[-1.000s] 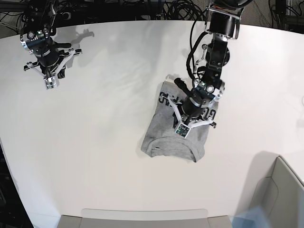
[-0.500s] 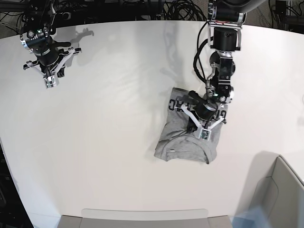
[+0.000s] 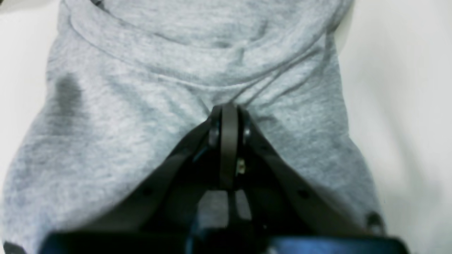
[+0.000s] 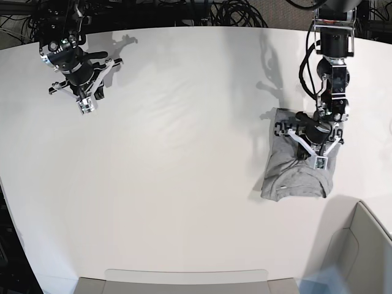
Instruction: Fold the T-shirt properly
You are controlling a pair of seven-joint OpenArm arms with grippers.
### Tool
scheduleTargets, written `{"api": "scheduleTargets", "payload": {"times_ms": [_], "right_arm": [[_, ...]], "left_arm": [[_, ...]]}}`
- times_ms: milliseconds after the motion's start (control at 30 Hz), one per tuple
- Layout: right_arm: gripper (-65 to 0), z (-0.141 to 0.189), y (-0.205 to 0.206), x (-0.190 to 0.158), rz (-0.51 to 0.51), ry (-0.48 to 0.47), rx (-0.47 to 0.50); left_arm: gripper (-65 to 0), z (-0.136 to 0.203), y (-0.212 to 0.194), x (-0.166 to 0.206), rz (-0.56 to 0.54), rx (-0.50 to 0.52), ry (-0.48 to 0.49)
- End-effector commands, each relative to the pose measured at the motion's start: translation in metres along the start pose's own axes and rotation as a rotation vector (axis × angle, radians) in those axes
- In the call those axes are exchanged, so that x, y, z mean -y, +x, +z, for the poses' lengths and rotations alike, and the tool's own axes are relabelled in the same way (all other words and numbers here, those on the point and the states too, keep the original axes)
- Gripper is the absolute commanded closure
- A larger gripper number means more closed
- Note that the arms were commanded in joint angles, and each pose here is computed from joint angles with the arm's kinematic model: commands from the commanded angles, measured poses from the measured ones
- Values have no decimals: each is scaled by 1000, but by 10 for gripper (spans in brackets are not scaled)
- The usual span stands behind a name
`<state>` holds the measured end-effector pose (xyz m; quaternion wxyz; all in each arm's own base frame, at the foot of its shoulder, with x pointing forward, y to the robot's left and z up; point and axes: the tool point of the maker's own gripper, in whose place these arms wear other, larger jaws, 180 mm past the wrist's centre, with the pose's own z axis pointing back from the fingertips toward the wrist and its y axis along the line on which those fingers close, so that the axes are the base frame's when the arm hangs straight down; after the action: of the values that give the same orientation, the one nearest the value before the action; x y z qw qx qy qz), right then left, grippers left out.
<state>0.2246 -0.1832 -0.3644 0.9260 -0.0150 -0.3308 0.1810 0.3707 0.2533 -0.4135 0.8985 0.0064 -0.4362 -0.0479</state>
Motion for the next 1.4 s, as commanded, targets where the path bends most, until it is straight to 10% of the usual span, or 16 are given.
{"api": "scheduleTargets", "payload": {"times_ms": [0, 333, 567, 1367], "right_arm": [[0, 8, 20, 3, 30, -9, 66], [0, 19, 44, -19, 63, 40, 219], [0, 27, -15, -80, 124, 220, 84], [0, 144, -201, -148, 67, 479, -381]], "left_arm": [[0, 9, 18, -11, 2, 60, 23], [0, 83, 77, -13, 73, 333, 98], [0, 126, 36, 11, 3, 248, 74], [0, 281, -217, 7, 84, -560, 170]]}}
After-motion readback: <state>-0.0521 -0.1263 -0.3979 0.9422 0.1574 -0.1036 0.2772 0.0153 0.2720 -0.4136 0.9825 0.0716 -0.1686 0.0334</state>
